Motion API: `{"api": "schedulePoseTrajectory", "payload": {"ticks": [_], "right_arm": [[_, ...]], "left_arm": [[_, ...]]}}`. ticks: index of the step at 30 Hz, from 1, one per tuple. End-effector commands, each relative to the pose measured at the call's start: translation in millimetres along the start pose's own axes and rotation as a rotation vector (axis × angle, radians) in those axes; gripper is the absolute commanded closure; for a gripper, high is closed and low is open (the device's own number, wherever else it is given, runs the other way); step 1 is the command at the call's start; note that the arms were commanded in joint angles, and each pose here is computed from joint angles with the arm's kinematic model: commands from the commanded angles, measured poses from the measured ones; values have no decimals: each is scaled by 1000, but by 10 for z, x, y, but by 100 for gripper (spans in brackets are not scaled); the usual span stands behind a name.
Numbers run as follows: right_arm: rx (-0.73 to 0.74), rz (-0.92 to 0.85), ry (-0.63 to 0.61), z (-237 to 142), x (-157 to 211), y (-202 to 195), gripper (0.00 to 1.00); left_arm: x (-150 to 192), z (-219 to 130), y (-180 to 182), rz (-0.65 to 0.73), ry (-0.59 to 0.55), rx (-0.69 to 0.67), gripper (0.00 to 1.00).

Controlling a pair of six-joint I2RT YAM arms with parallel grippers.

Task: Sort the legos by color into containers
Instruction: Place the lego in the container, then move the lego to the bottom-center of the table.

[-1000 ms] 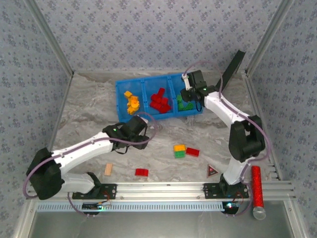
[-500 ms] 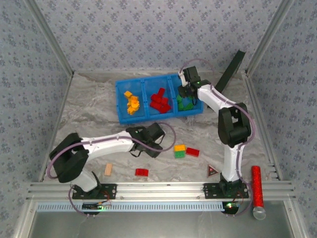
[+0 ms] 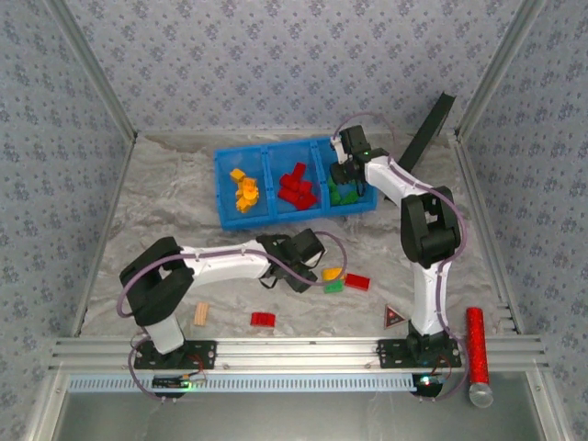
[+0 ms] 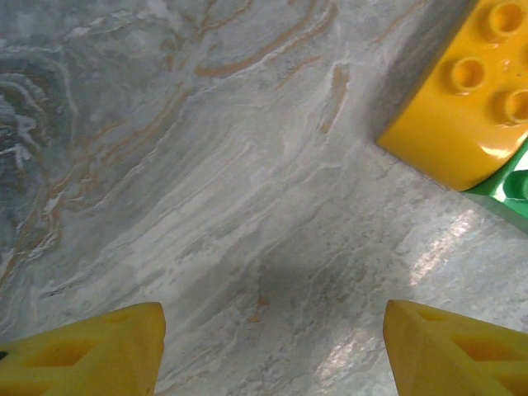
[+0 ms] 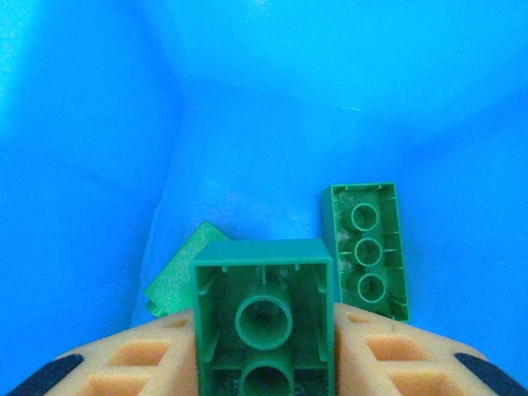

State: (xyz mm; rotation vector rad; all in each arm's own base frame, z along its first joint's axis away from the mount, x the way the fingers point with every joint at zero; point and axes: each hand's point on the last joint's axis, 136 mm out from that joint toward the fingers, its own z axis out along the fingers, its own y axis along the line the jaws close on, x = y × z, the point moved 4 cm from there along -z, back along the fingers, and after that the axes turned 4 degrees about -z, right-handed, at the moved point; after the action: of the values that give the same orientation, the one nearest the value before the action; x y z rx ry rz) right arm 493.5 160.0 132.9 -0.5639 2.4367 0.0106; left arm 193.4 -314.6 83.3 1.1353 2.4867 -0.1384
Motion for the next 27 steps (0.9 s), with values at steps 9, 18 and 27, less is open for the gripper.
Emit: {"api": "schedulePoseTrajectory", "payload": {"ticks": [9, 18, 27], "right_arm": [[-30, 13, -47, -239, -124, -49, 44], [-18, 30, -77, -473, -156, -162, 36], [-17, 54, -87, -678, -86, -268, 31]], "left_arm": [[-144, 27, -195, 71, -10, 52, 29], [-203, 161, -297, 90, -4, 63, 29], [-332, 241, -489, 129, -16, 117, 29]]}}
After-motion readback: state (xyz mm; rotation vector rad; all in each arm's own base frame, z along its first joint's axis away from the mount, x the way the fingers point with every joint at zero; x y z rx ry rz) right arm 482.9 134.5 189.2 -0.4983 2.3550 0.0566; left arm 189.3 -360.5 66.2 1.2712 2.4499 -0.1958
